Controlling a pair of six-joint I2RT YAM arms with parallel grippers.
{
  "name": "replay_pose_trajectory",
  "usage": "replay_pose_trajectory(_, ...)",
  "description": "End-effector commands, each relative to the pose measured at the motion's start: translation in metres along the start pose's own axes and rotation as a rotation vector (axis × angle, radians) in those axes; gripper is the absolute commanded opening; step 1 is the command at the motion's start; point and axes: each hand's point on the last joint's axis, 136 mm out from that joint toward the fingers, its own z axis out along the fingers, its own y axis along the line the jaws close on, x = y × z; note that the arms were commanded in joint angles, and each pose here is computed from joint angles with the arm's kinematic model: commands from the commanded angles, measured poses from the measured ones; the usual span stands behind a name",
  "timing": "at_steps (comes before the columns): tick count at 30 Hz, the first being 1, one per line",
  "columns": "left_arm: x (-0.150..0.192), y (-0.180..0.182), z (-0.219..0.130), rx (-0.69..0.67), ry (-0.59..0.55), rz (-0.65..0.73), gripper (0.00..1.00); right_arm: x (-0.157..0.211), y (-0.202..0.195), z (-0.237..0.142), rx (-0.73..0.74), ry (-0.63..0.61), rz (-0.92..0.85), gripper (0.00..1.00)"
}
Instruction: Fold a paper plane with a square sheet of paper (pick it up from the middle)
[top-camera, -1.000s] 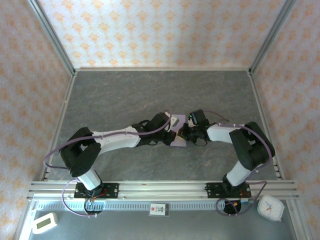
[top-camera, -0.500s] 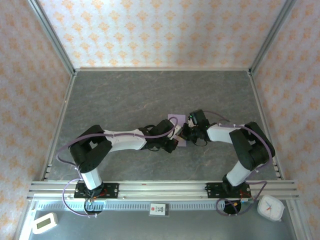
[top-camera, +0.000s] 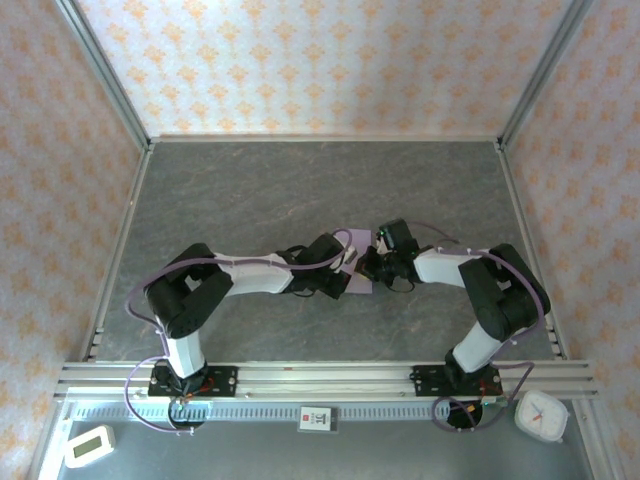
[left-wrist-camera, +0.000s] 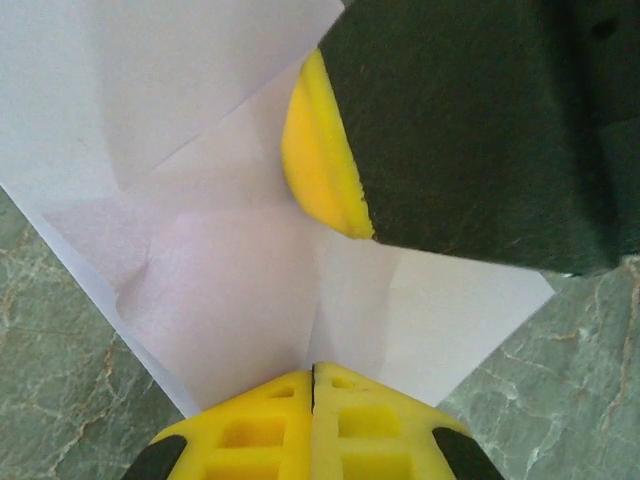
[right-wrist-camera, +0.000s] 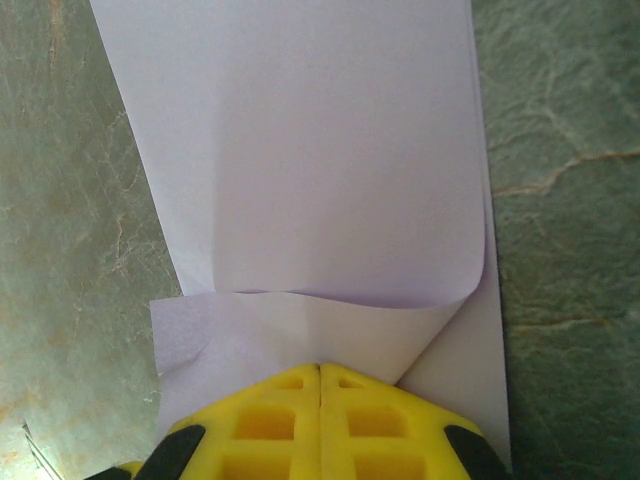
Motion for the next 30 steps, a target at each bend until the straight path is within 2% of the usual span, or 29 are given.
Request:
replay_pose_trajectory(1, -0.003, 0.011, 0.003, -0.030, -0.018, 0.013, 0.00, 0.024, -0.053, 0.002, 0.186, 0.044, 0.074, 0.00)
replay_pose_trajectory(8, 0.007, 0.020, 0.004, -0.056, -0.003, 0.008, 0.00, 0.021, -0.047, 0.001, 0.175, 0.042, 0.068, 0.00)
replay_pose_trajectory(17, 0.030, 0.030, 0.006, -0.075, 0.037, -0.007, 0.00, 0.000, -0.013, -0.006, 0.118, 0.017, 0.026, 0.00)
replay_pose_trajectory(20, 0.021, 0.024, -0.001, -0.052, 0.009, -0.019, 0.00, -0.002, -0.010, -0.006, 0.114, 0.018, 0.023, 0.00)
replay_pose_trajectory(27, -0.031, -0.014, -0.037, 0.075, -0.121, -0.059, 0.00, 0.005, -0.021, -0.002, 0.132, 0.034, 0.032, 0.00)
replay_pose_trajectory(30, -0.042, -0.021, -0.040, 0.098, -0.137, -0.054, 0.01, 0.008, -0.025, -0.001, 0.135, 0.035, 0.040, 0.00)
